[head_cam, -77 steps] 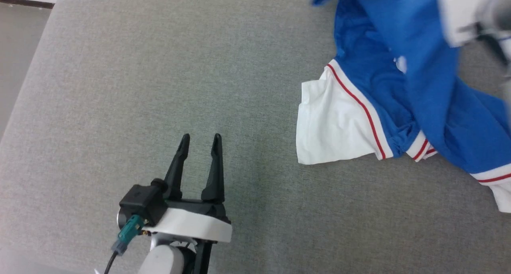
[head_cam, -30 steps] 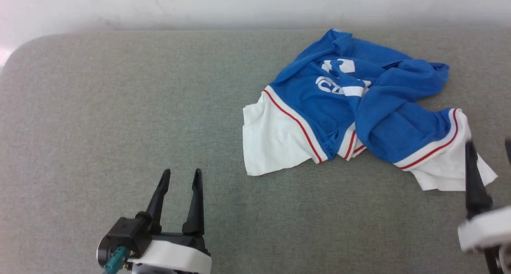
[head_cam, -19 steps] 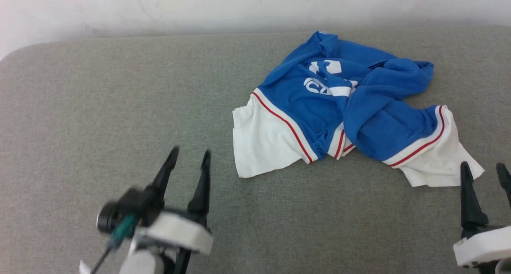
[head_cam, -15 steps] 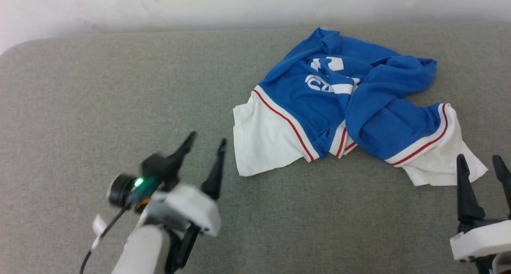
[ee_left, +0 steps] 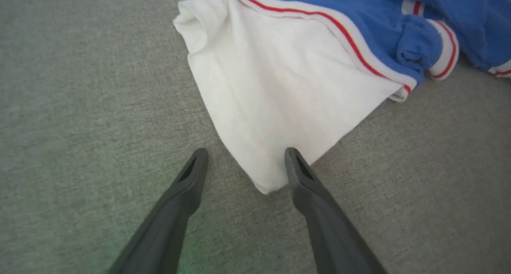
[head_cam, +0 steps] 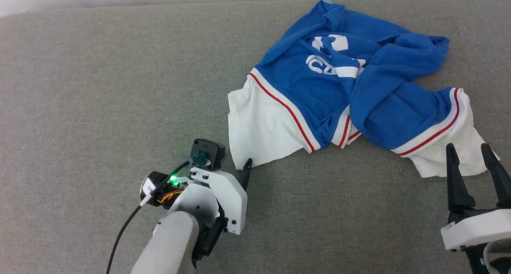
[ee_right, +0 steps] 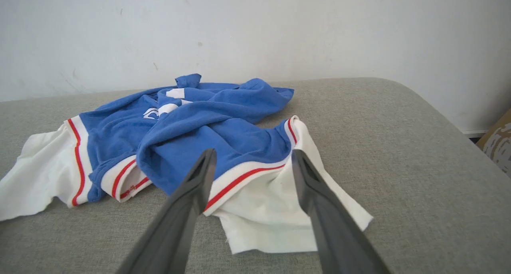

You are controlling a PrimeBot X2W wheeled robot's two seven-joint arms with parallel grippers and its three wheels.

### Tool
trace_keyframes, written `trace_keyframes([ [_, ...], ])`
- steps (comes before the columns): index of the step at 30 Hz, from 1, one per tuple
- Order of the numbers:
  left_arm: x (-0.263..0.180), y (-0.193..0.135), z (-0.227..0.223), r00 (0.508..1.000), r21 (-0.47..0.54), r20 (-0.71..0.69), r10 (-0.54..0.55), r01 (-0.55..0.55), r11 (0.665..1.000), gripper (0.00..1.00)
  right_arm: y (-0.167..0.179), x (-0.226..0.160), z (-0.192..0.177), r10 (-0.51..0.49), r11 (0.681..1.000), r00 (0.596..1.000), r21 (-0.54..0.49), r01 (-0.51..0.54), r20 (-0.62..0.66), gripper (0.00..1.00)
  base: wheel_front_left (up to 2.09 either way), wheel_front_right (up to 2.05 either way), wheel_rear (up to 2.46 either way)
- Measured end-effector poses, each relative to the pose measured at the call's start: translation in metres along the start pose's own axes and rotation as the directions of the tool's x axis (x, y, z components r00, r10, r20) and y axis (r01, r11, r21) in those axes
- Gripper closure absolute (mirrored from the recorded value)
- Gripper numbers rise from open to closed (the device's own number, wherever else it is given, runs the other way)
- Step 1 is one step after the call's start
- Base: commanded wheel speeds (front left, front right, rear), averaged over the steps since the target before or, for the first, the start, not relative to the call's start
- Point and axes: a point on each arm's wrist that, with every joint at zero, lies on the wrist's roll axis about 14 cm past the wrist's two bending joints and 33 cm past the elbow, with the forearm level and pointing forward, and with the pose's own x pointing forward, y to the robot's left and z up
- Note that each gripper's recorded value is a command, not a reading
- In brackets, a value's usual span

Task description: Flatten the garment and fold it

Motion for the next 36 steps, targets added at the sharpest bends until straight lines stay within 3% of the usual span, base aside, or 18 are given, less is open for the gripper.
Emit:
trace_keyframes([
  [7, 0.016, -0.001, -0.006, 0.998, -0.011, -0.057, 0.019, -0.019, 1.0, 0.01, -0.008, 0.001, -0.009, -0.025, 1.0, 0.999, 0.007, 0.025, -0.022, 0.0, 0.0, 0.0, 0.0],
  [8, 0.017, -0.003, -0.008, 0.998, -0.01, -0.068, 0.013, -0.014, 1.0, 1.0, -0.009, 0.001, -0.01, -0.028, 1.0, 0.999, 0.01, 0.028, -0.025, 0.0, 0.0, 0.0, 0.0],
  [12, 0.02, -0.015, -0.01, 0.994, -0.03, -0.106, -0.038, 0.035, 0.999, 1.0, -0.012, -0.001, -0.012, -0.037, 0.999, 0.999, 0.011, 0.037, -0.03, 0.0, 0.0, 0.0, 0.0],
  [18, 0.016, -0.015, -0.001, 0.997, -0.06, -0.067, -0.031, 0.027, 0.998, 1.0, -0.014, -0.004, -0.01, -0.042, 0.999, 0.999, 0.016, 0.043, -0.023, 0.0, 0.0, 0.0, 0.0],
  [23, 0.002, 0.002, 0.017, 0.998, -0.203, 0.056, 0.041, -0.029, 0.979, 1.0, -0.011, -0.007, -0.004, -0.033, 0.999, 0.999, 0.025, 0.033, -0.002, 0.0, 0.0, 0.0, 0.0],
  [28, -0.029, 0.025, 0.017, 0.983, -0.389, 0.13, 0.133, -0.073, 0.918, 1.0, -0.006, -0.008, 0.002, -0.018, 1.0, 1.0, 0.026, 0.017, 0.012, 0.0, 0.0, 0.0, 0.0],
  [31, -0.057, 0.061, -0.006, 0.962, -0.443, 0.097, 0.256, -0.189, 0.876, 1.0, -0.001, -0.007, 0.004, -0.003, 1.0, 1.0, 0.024, 0.003, 0.008, 0.0, 0.0, 0.0, 0.0],
  [36, -0.118, 0.126, -0.044, 0.875, -0.494, 0.026, 0.483, -0.408, 0.768, 1.0, 0.003, -0.006, 0.002, 0.012, 1.0, 1.0, 0.012, -0.012, -0.013, 0.0, 0.0, 0.0, 0.0],
])
